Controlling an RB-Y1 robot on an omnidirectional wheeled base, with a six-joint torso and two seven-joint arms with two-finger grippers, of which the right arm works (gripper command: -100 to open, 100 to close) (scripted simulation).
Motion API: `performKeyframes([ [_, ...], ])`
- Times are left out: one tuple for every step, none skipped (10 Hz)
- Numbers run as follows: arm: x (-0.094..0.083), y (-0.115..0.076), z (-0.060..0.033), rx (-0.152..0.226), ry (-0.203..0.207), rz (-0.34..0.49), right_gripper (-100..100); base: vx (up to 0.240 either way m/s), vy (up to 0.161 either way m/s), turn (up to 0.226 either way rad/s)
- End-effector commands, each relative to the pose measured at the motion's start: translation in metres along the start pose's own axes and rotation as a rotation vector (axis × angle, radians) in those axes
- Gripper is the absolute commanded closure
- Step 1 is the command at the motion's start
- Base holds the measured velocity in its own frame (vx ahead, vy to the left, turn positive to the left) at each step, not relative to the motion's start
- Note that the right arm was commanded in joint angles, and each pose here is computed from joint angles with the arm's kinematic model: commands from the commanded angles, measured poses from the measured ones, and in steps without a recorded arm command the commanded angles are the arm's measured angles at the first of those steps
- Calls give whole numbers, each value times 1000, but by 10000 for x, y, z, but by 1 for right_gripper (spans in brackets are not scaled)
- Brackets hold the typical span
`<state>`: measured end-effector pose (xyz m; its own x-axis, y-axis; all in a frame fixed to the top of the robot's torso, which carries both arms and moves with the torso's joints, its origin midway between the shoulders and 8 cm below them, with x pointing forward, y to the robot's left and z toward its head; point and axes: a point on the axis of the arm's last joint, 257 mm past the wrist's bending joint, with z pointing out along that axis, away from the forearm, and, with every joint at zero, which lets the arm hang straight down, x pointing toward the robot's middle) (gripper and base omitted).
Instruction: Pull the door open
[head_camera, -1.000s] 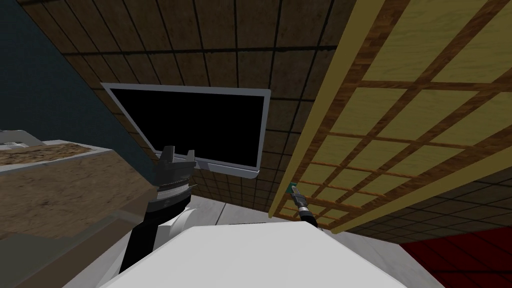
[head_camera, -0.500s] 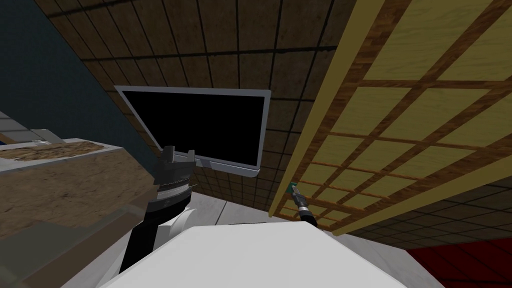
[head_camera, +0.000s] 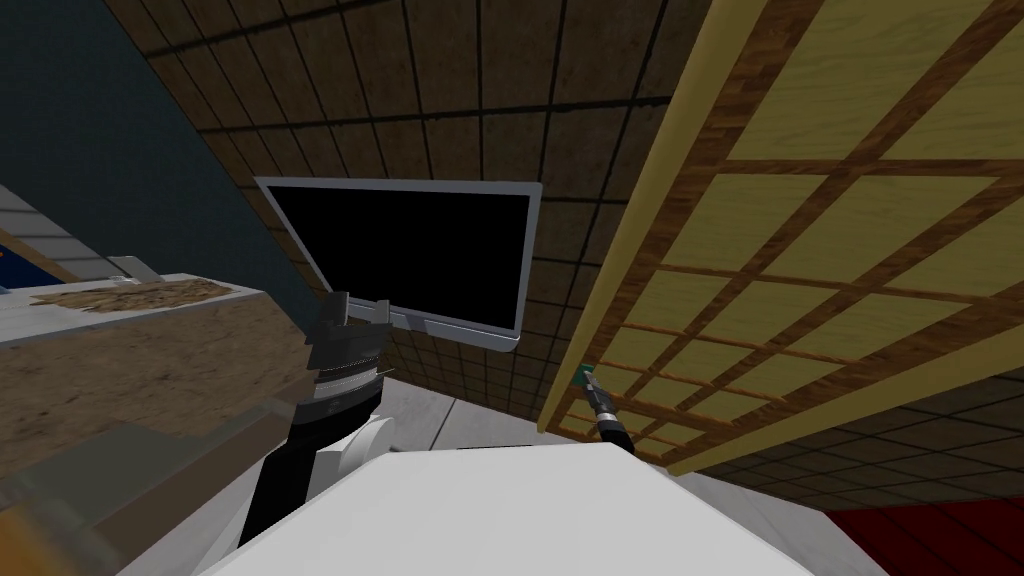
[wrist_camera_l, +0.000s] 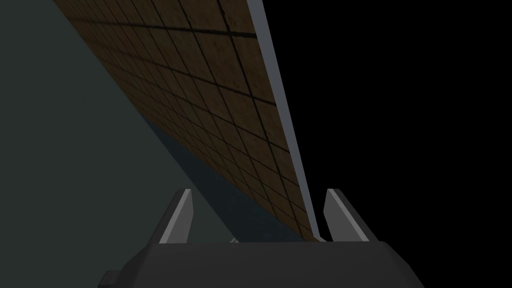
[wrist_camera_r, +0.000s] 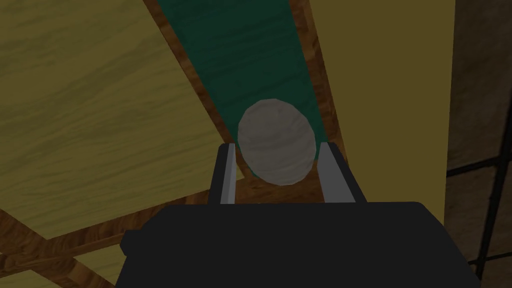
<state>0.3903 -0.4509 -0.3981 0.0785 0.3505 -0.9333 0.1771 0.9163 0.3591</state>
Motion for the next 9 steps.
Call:
performKeyframes([
  [7,-11,-12,5,0,36,100,-30,-21,31],
  [1,-17,-11,9,-3,79,100,-28,-13,48],
  [-5,-23,-9,12,-7,109,100,-44,-17,71],
  [-5,-23,-9,12,-7,122,100,-35,-14,28],
  [-12,-29,-7,16,-10,163,100,-34,-15,43],
  [-18,-35,-6,19,-14,193,100,-42,-21,73],
  [-18,-35,-6,19,-14,208,100,-31,-17,32],
  [-25,-42,-4,23,-18,248,100,-26,-14,45],
  [-25,-42,-4,23,-18,253,100,-21,-12,30],
])
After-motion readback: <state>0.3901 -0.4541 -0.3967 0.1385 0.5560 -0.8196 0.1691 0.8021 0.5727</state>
